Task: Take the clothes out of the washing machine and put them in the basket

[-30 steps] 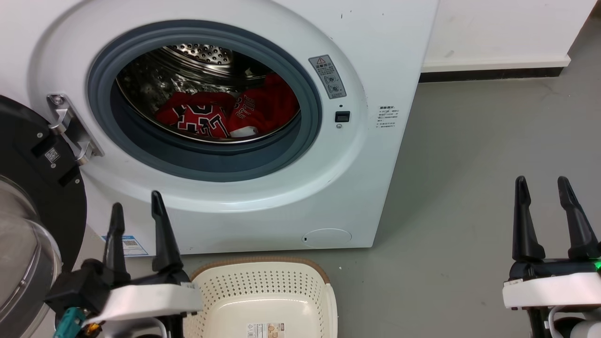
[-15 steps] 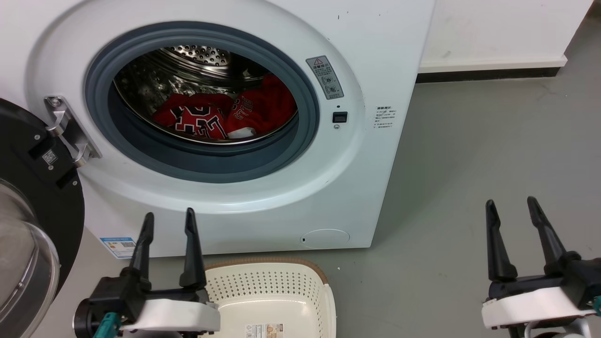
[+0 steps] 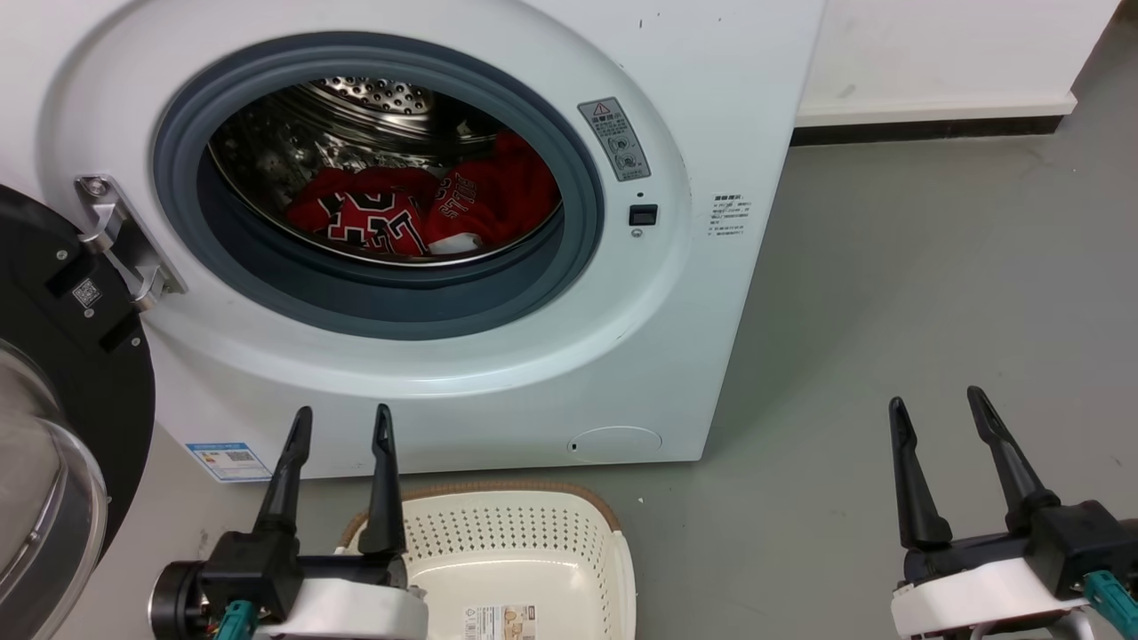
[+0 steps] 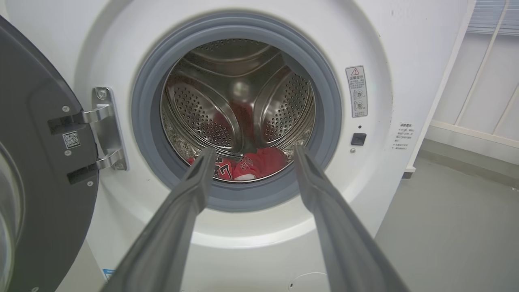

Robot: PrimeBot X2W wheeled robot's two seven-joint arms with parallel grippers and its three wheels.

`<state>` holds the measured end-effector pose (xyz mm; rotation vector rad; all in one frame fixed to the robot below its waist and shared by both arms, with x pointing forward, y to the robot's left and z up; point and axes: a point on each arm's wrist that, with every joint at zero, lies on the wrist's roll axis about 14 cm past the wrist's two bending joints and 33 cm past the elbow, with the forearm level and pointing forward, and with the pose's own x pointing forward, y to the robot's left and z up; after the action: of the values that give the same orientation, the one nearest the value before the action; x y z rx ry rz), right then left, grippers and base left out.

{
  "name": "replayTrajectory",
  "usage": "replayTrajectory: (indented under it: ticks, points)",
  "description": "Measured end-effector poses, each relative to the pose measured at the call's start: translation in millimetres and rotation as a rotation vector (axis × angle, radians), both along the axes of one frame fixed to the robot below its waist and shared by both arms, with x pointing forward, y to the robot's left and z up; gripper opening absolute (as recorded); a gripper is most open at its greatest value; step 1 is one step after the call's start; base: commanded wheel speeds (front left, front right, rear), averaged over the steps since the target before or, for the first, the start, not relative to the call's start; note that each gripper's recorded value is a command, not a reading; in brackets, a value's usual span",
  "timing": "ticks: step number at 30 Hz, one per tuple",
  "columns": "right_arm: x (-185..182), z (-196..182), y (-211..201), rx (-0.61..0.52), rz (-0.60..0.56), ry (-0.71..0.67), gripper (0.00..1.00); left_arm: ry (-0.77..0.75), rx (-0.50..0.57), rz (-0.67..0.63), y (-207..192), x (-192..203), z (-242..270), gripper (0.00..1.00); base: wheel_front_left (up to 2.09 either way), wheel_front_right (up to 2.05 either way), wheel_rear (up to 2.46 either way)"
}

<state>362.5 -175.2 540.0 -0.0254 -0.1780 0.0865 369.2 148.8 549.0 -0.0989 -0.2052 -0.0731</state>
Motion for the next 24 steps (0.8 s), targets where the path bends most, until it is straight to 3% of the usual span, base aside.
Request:
replayTrajectory:
  ticks: [11, 17, 24]
  points:
    - [2, -10, 1, -0.016, 0.003, 0.022, 1.00, 0.014, 0.027, -0.029, -3, 0, -8, 1.00, 0.00, 0.00, 0.00]
    - [1, -13, 0, -0.006, 0.001, 0.031, 1.00, 0.051, -0.029, -0.029, 1, -3, -19, 1.00, 0.00, 0.00, 0.00]
    - [0, -12, 1, -0.003, 0.003, 0.029, 1.00, 0.054, -0.020, -0.040, -2, -4, -21, 1.00, 0.00, 0.00, 0.00]
